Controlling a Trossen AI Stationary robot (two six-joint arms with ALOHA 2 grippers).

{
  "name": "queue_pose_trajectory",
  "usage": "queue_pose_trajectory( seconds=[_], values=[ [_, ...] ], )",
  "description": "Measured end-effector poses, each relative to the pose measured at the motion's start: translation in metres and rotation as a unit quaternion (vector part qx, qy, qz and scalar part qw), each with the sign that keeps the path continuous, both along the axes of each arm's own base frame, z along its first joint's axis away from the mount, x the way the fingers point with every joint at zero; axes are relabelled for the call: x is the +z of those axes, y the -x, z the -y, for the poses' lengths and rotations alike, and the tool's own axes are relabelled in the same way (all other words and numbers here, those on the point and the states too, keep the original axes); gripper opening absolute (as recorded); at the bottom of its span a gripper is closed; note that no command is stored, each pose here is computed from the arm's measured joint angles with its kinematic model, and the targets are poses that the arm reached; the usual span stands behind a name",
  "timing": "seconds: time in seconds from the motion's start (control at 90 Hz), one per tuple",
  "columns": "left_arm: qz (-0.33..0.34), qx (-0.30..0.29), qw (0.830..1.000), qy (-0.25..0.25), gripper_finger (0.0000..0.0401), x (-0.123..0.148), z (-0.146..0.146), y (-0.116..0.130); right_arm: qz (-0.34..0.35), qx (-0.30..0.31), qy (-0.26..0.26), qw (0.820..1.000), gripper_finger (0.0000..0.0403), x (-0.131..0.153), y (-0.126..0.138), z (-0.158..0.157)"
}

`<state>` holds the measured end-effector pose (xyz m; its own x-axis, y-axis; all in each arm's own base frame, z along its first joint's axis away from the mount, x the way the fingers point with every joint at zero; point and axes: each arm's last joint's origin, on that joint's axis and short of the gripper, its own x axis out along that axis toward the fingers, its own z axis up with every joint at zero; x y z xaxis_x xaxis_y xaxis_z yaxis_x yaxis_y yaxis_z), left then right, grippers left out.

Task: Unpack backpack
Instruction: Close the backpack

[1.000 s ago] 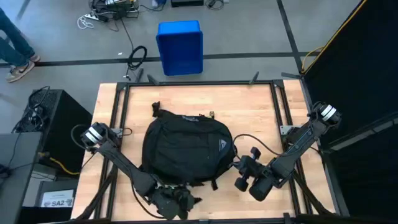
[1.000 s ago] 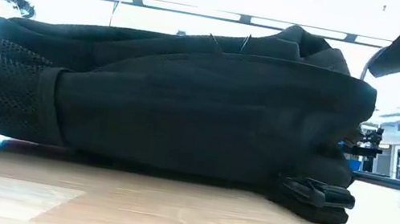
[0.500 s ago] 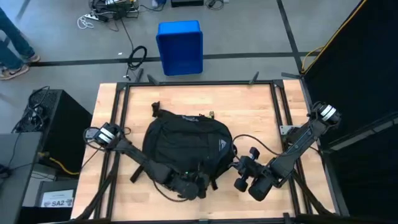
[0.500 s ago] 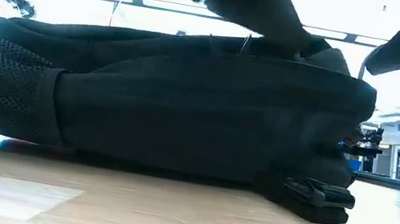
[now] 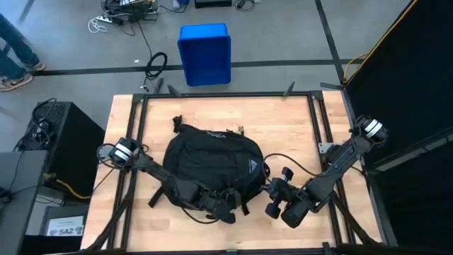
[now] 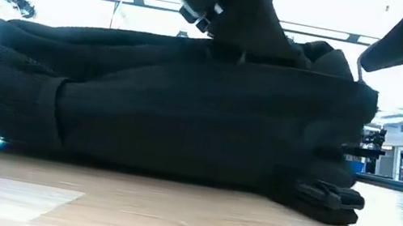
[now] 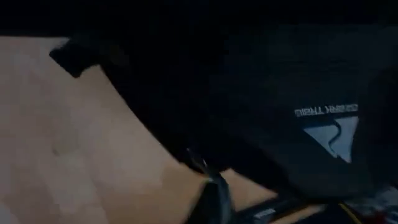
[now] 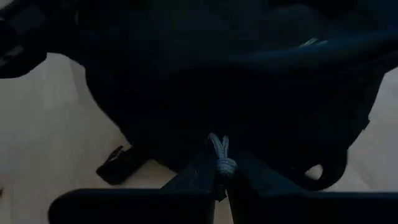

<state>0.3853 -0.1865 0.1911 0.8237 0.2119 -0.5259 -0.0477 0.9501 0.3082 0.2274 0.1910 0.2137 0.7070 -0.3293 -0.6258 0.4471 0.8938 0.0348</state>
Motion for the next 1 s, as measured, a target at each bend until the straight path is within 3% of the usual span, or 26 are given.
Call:
queue_pose_trajectory(
  seconds=[0.078,0.244,0.4,0.522,0.778,1.0],
  values=[
    [-0.021,-0.023,0.999,0.007,0.0013,-0.002,0.001,0.001,-0.002,0.003,0.003,1.000,0.0000,0.000,0.000,0.000],
    [-0.107,-0.086,0.990,0.030,0.0002,-0.012,0.011,0.015,-0.006,0.007,0.001,1.000,0.0000,0.000,0.000,0.000],
    [-0.188,-0.069,0.980,0.015,0.0001,-0.020,0.021,0.039,-0.013,0.007,0.007,1.000,0.0000,-0.001,0.001,0.001],
    [-0.215,-0.038,0.976,-0.005,0.0001,-0.017,0.025,0.056,-0.009,0.005,0.007,1.000,0.0000,-0.001,0.000,0.001],
    [-0.106,-0.027,0.993,-0.038,0.0010,0.015,0.031,0.061,0.015,0.030,0.006,0.999,0.0000,0.004,-0.009,-0.001],
    [-0.026,-0.082,0.994,-0.067,0.0076,0.041,0.040,0.048,0.010,0.029,0.005,1.000,0.0000,0.004,-0.013,0.003]
  ],
)
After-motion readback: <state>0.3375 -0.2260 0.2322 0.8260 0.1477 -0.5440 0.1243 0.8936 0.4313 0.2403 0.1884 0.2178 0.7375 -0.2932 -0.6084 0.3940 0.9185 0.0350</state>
